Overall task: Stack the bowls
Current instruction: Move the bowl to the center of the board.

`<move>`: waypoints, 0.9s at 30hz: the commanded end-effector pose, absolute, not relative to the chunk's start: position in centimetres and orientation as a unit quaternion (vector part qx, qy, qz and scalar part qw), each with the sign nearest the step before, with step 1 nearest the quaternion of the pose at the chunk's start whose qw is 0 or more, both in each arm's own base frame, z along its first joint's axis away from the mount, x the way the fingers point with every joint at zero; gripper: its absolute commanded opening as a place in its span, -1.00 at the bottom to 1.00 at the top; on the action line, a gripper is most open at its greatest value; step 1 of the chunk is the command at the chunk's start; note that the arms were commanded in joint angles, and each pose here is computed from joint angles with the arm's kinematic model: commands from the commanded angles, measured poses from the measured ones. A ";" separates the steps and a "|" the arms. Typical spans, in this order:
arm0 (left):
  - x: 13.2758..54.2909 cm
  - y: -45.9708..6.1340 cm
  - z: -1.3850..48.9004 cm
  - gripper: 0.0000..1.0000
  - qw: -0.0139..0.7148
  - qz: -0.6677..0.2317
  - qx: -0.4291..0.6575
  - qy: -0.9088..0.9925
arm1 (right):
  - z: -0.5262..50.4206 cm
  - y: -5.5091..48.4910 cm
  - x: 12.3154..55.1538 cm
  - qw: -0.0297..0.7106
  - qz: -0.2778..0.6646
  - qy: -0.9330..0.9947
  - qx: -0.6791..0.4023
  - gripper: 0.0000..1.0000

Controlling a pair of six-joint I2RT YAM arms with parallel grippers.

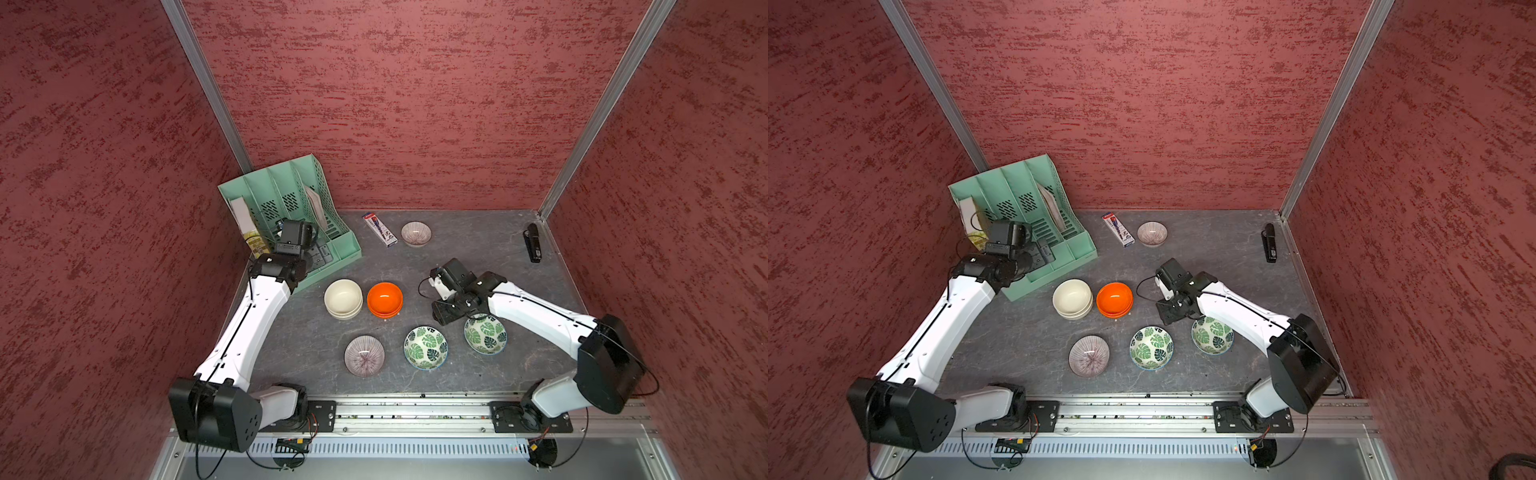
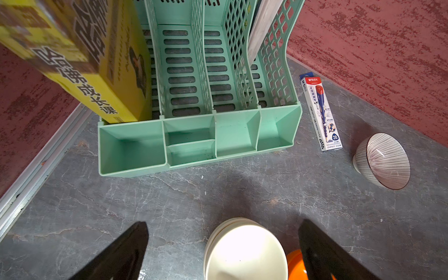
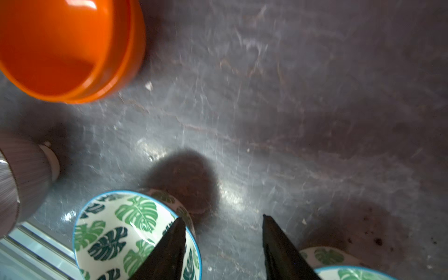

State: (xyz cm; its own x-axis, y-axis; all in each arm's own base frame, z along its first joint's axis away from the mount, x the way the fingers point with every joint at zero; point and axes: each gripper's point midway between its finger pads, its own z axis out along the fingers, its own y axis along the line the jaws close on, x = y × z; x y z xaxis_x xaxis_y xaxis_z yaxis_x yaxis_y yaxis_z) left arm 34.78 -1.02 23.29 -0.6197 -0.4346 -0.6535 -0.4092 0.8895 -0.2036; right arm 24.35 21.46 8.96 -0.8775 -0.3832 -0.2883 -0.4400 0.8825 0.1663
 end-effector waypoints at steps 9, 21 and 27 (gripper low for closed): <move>35.5 -2.0 24.1 0.99 0.382 -0.034 -0.224 0.896 | 8.9 22.9 21.0 0.114 0.172 0.953 -0.224 0.08; 35.3 -1.7 24.1 0.99 0.382 -0.024 -0.225 0.896 | 5.3 23.9 21.3 0.081 0.165 0.956 -0.229 -0.05; 35.3 -1.7 24.0 0.99 0.382 -0.021 -0.225 0.896 | 5.3 24.5 22.0 0.089 0.171 0.953 -0.234 -0.61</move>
